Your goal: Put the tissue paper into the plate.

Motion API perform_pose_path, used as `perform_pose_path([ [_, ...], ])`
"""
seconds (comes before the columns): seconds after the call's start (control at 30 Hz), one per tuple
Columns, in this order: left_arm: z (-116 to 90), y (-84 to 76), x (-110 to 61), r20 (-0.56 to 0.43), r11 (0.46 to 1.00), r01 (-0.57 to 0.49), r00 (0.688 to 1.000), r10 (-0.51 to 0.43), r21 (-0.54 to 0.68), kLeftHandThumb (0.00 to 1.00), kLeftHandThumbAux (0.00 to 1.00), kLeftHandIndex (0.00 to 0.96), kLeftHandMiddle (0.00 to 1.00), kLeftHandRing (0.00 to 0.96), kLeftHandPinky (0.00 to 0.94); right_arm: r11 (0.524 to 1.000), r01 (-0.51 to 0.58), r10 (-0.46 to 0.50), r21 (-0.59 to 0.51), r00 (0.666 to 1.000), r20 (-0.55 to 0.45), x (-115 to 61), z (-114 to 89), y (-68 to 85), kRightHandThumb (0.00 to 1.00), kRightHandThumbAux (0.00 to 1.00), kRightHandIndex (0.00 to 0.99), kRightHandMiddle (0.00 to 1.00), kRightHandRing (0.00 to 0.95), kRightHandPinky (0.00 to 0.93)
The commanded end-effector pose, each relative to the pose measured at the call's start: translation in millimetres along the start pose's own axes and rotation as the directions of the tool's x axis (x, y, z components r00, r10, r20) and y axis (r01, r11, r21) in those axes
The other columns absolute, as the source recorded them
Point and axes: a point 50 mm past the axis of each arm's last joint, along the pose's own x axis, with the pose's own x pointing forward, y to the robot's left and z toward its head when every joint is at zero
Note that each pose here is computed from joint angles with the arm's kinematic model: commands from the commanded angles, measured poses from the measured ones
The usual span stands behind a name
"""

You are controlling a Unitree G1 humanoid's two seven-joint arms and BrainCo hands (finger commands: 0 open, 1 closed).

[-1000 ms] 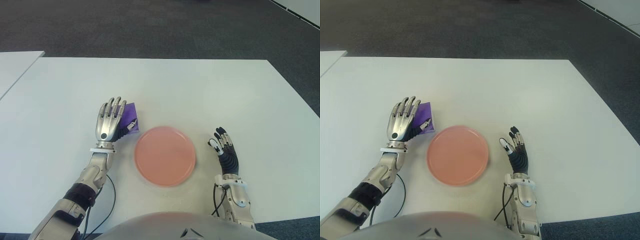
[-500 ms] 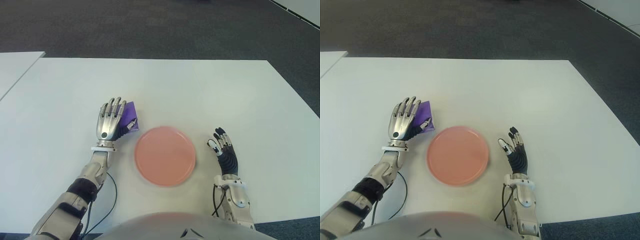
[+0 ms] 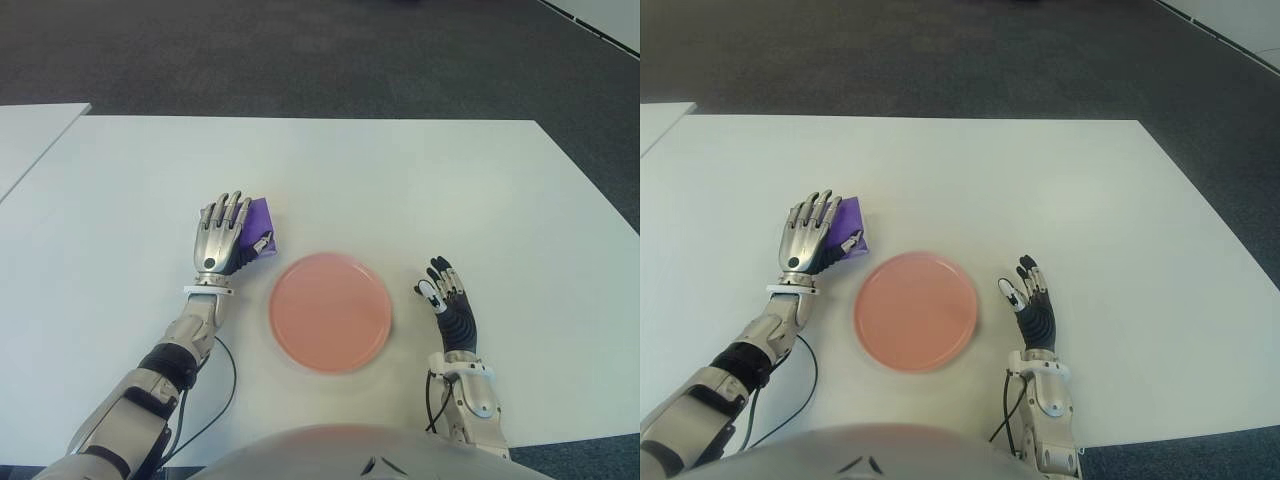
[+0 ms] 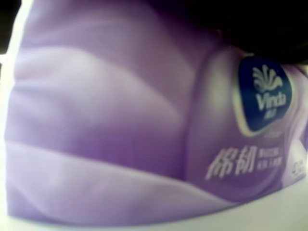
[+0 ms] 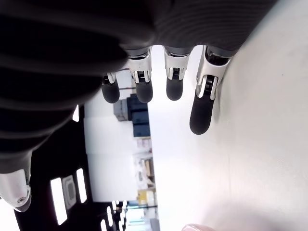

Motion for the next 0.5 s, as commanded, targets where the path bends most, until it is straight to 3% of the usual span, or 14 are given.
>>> perform_pose_path([
  [0.03,-5.1,-18.9,-18.7,-0.031,0.988,0.155,0.987,-0.155,-0.002,0.242,0.136,0.0,0.0,0.0,0.0,0.999,0.027,-0.023,0.023,0.985,-0.168,-12.5,-26.5,-5.2,0.354,0.519,0.0,0.017,0.0,0.0],
  [0.37,-8.0,-29.6,-20.3,-0.061,0.96,0.273,0.959,-0.276,-0.053,0.25,0.143,0.0,0.0,0.0,0.0,0.999,0.024,-0.018,0.034,0.985,-0.172,-10.4,-27.9,-6.8,0.366,0.495,0.0,0.019,0.0,0.0],
  [0.5,-12.0,-39.4,-23.2,-0.099,0.911,0.398,0.908,-0.408,-0.108,0.256,0.164,0.0,0.0,0.0,0.0,0.999,0.036,-0.029,0.034,0.982,-0.185,-11.5,-30.1,-13.7,0.381,0.487,0.0,0.025,0.0,0.0],
])
